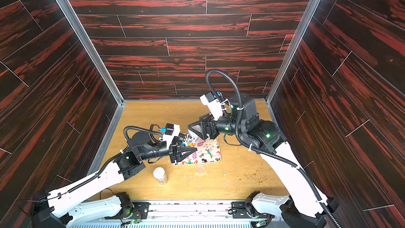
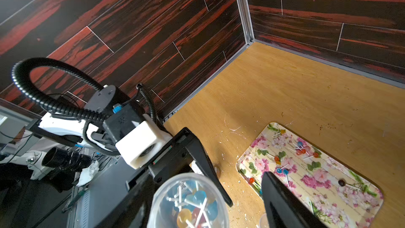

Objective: Pour the candies out of the jar
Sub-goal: Unscrew the lid from the jar.

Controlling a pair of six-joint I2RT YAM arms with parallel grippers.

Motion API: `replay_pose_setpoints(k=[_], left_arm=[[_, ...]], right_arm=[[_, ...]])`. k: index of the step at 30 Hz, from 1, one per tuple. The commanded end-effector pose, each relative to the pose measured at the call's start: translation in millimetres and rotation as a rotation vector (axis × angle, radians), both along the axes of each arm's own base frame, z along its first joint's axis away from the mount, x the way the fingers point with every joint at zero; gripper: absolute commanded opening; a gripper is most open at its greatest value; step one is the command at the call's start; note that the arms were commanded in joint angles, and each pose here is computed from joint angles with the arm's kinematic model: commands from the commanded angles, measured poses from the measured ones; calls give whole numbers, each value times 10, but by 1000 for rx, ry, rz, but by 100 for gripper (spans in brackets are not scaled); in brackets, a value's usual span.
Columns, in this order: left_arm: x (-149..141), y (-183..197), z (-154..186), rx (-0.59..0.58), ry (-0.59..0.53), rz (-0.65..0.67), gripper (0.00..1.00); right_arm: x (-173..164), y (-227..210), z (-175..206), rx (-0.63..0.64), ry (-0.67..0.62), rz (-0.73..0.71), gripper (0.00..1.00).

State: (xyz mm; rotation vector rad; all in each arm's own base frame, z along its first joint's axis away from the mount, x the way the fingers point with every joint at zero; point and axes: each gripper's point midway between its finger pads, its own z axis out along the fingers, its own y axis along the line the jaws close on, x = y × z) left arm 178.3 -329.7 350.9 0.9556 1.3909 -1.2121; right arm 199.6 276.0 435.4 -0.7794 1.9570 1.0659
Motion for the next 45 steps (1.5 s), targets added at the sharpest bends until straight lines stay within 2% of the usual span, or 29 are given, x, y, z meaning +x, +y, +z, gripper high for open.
replay_pose_setpoints(k=[1, 6, 15, 32, 38, 45], left_arm=[[-4, 9, 59, -18, -21, 6, 52], [6, 17, 54, -16, -22, 15, 53], [25, 38, 40, -14, -23, 32, 53], [25, 61, 59, -25, -25, 43, 53], [15, 63, 68, -29, -25, 40, 53], [-22, 41, 42, -27, 4, 10, 53]], right_arm=[[10, 18, 23, 5, 31, -47, 79], [-46, 82, -35, -9, 48, -37, 79], [-33, 60, -141, -50, 62, -79, 66], [-35, 59, -263, -65, 77, -84, 71], [-77, 63, -169, -29, 33, -59, 50], [-158, 93, -23, 3, -71, 17, 46]])
